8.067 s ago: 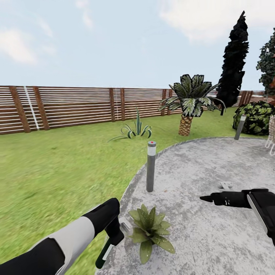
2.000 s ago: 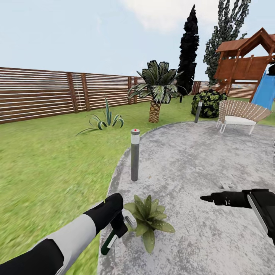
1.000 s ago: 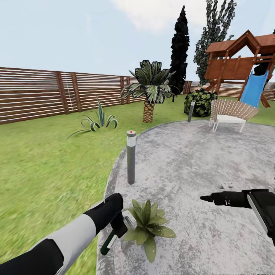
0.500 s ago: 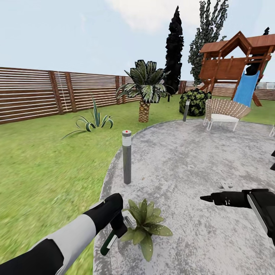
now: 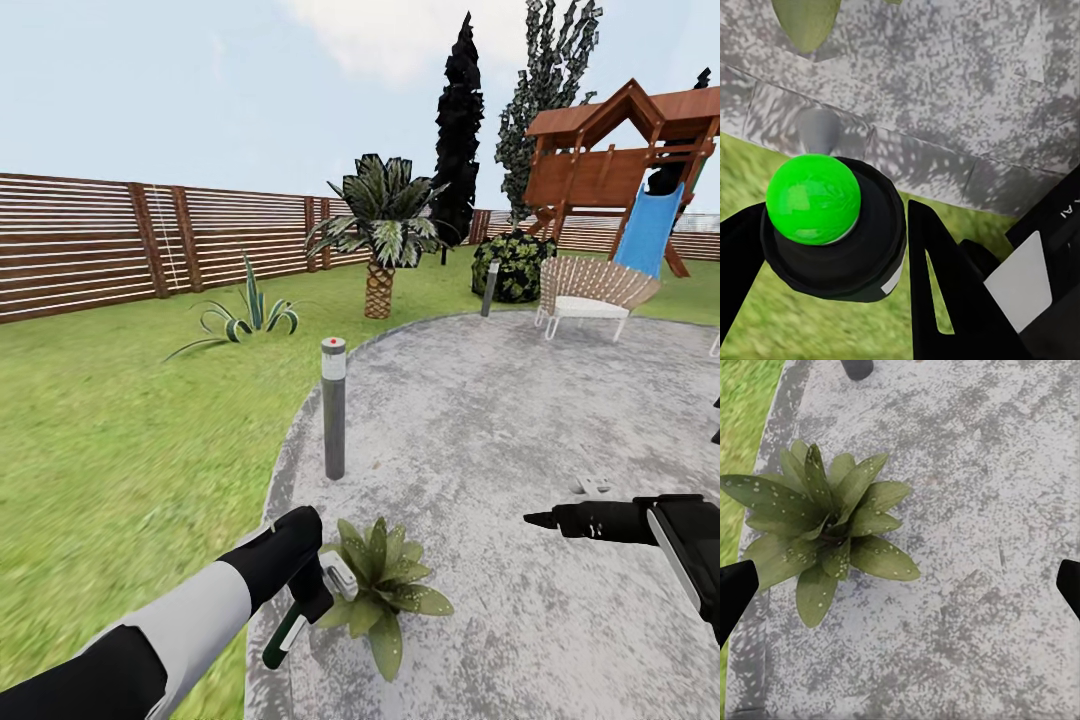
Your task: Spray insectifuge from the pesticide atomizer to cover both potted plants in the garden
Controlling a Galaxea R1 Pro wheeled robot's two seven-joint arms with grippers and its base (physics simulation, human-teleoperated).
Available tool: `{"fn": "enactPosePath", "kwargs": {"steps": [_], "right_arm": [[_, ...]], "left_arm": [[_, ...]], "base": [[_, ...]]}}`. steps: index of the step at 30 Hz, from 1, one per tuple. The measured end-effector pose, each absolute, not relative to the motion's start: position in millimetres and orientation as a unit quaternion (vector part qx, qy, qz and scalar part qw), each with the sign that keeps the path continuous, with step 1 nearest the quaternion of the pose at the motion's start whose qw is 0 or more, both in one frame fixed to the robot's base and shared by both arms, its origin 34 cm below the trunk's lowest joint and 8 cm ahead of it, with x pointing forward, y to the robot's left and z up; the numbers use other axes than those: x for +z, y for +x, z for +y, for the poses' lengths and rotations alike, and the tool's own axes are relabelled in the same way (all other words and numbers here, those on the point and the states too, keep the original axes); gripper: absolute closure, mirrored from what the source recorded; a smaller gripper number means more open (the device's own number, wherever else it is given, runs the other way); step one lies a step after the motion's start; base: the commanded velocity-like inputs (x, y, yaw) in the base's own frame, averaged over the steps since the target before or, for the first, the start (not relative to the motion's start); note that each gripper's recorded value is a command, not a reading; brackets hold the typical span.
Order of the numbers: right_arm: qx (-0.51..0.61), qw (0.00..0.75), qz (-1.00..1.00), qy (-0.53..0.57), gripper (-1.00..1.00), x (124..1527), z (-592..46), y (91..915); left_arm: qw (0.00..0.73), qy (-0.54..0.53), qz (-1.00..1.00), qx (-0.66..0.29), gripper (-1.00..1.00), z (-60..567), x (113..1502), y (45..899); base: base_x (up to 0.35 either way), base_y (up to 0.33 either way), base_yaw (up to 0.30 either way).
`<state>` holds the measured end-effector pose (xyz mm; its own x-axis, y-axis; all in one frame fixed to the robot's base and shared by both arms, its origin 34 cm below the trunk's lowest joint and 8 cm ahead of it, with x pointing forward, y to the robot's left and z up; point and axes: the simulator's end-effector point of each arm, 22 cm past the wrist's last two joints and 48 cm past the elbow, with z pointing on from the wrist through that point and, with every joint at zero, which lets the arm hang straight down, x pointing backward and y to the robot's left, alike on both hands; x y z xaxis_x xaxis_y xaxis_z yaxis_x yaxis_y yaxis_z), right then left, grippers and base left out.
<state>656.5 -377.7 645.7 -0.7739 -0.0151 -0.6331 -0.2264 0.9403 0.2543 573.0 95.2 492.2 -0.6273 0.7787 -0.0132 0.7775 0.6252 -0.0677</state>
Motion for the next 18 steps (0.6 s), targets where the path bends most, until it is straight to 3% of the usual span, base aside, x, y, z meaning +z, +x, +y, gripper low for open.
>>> {"fn": "enactPosePath", "kwargs": {"steps": [15, 18], "right_arm": [[0.160, 0.327, 0.929, -0.064, -1.00, 642, -378, 657], [0.160, 0.327, 0.929, -0.064, -1.00, 642, -378, 657]], "left_arm": [[0.014, -0.431, -0.902, 0.034, 1.00, 96, 488, 571], [0.049, -0.417, -0.907, 0.027, 1.00, 116, 472, 555]], "base": [[0.000, 0.000, 0.020], [0.000, 0.000, 0.000]]}}
